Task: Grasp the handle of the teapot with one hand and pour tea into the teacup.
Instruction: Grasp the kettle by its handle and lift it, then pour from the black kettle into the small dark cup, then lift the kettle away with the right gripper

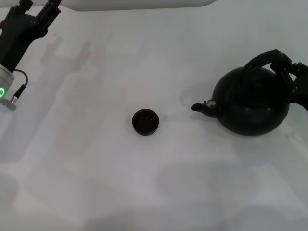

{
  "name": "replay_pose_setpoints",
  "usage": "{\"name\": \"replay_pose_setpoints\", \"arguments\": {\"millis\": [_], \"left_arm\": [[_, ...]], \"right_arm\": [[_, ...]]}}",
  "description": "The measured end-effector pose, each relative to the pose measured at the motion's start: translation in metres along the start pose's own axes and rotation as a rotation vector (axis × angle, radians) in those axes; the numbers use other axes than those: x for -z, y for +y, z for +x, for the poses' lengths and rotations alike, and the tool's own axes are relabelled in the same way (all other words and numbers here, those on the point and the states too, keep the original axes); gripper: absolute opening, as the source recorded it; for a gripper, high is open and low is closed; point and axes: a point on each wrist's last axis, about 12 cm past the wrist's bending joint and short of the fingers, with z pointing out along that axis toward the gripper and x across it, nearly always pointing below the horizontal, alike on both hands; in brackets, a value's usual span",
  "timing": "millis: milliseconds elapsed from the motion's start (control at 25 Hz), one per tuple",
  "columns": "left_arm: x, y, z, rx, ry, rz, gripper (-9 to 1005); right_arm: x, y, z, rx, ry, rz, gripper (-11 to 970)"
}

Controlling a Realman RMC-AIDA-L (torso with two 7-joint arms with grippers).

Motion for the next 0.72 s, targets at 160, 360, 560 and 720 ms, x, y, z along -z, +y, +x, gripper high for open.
{"name": "replay_pose_setpoints", "arguments": {"millis": [160, 360, 560, 720], "left_arm": [[0.0, 0.0, 0.0, 0.0, 0.001, 0.0, 885], [-0.002, -0.001, -0.001, -0.002, 0.0, 0.006, 885], [-0.002, -0.002, 0.001, -0.002, 0.012, 0.01, 885], [-0.003, -0.002, 0.001, -0.001, 0.011, 0.013, 885]], "right_arm": [[-0.001, 0.005, -0.006, 0.014, -0.045, -0.05, 173], [-0.018, 0.012, -0.016, 0.068, -0.079, -0.146, 168], [-0.042, 0.025, -0.022, 0.171, -0.094, -0.242, 164], [-0.055, 0.028, -0.022, 0.265, -0.078, -0.249, 159]]}}
